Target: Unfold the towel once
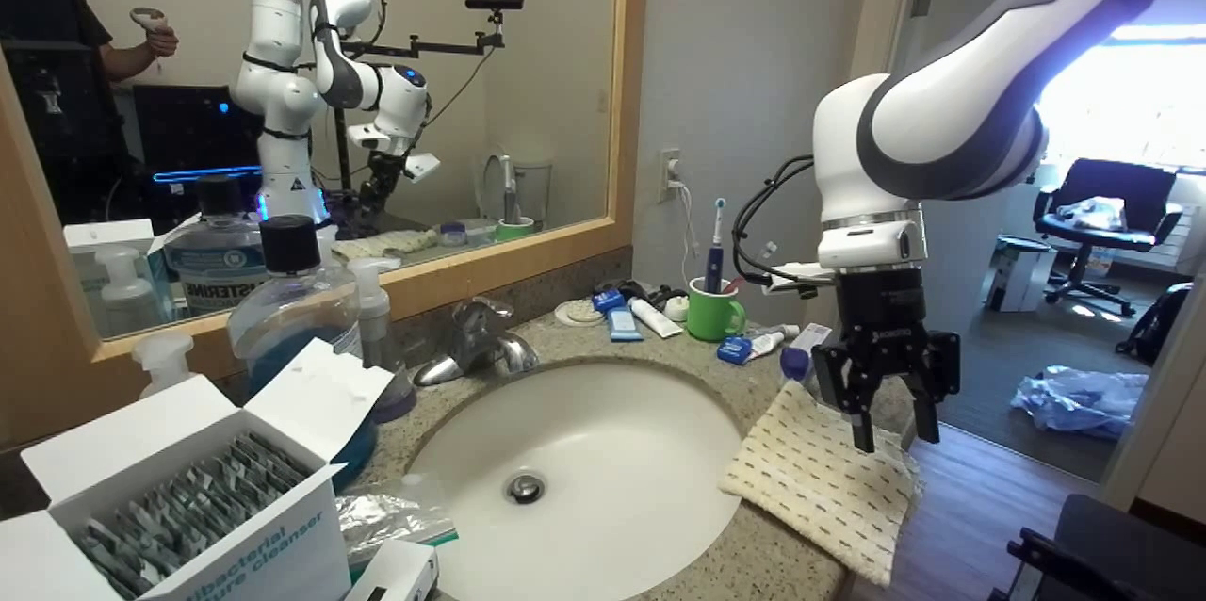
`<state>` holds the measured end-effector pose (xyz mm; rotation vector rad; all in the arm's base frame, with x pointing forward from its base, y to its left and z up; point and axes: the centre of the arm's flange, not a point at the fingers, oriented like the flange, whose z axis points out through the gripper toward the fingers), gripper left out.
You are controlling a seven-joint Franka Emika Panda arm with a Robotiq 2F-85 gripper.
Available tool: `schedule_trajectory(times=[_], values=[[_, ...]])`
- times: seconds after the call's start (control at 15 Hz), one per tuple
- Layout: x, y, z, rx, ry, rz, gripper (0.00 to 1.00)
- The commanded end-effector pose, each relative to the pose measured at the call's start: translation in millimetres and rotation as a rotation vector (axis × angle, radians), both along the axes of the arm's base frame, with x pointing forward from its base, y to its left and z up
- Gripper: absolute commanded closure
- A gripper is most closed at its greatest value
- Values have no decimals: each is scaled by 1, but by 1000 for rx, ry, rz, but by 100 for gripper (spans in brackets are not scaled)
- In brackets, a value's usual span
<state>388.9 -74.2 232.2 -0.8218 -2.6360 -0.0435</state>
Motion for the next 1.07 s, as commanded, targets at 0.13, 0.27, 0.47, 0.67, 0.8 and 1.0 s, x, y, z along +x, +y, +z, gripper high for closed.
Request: schedule_trajectory(times=[0.13,0.27,0.47,0.67,0.8,1.0], values=[[6,3,13,-58,-47,-71,0],[1,9,24,-75,-93,-98,0],[2,33,37,-97,-130,-94,0],[13,52,38,-115,-120,-87,0],[24,49,25,-92,-119,-82,0],[25,52,26,-94,-120,-77,0]])
